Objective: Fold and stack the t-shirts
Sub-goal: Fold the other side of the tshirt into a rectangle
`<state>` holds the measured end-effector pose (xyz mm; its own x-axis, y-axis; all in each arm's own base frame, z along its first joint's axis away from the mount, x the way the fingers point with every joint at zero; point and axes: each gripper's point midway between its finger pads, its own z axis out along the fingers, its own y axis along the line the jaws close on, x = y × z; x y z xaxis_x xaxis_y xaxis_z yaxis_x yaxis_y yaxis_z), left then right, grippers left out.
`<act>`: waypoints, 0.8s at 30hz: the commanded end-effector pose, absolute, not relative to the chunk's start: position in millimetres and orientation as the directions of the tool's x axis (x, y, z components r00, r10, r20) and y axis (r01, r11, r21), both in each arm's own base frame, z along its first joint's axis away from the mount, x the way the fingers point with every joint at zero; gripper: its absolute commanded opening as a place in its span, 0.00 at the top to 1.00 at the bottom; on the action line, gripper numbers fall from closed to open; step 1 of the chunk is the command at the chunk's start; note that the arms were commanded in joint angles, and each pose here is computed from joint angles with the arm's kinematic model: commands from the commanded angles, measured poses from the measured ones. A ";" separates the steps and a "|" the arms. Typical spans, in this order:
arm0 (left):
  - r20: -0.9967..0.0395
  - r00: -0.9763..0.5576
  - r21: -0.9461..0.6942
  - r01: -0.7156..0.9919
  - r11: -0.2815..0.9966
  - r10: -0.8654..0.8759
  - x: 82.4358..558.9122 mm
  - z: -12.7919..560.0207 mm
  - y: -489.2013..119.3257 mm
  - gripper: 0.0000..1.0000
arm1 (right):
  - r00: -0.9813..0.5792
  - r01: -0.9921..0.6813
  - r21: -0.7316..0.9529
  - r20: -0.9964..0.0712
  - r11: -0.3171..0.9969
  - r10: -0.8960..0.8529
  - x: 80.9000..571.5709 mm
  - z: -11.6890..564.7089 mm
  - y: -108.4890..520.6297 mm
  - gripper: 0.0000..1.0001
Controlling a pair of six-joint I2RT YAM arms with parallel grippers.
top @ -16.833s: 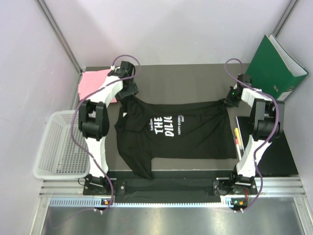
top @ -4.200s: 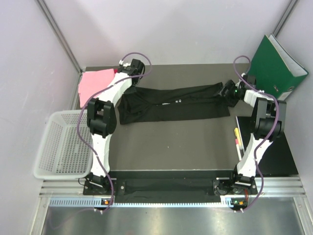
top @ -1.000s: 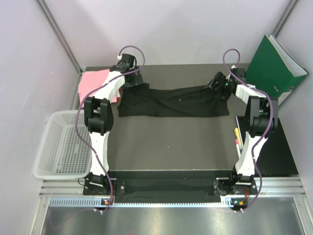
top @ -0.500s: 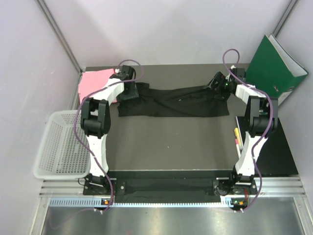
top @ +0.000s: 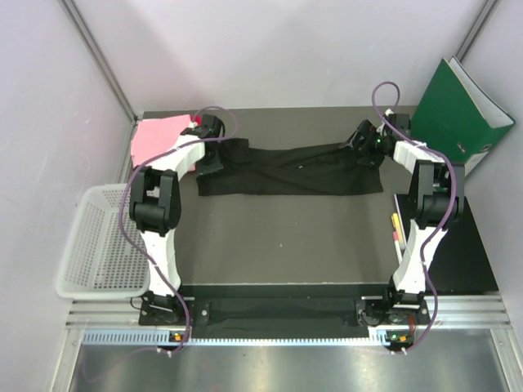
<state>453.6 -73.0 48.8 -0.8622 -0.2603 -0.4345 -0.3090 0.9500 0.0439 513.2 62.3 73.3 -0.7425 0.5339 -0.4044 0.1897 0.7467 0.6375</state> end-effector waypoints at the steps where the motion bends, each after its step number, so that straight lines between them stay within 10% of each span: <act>1: -0.522 -0.807 0.031 -0.341 0.939 -0.276 443.4 109.1 -60.8 1.00 | -0.739 0.157 0.646 -0.425 0.747 0.522 518.6 74.0 61.8 0.01; 16: -0.299 -0.906 0.151 -0.354 0.923 -0.299 371.9 69.5 -52.7 1.00 | -0.747 0.147 0.632 -0.433 0.761 0.505 514.8 72.7 60.8 0.00; 21: -0.341 -0.900 0.190 -0.350 0.917 -0.272 374.6 83.1 -49.7 0.23 | -0.746 0.117 0.609 -0.468 0.784 0.474 514.7 79.9 58.1 0.00; 24: -0.436 -0.859 0.135 -0.359 0.924 -0.269 392.7 103.1 -53.4 0.11 | -0.742 0.107 0.603 -0.480 0.790 0.467 514.5 85.2 57.4 0.01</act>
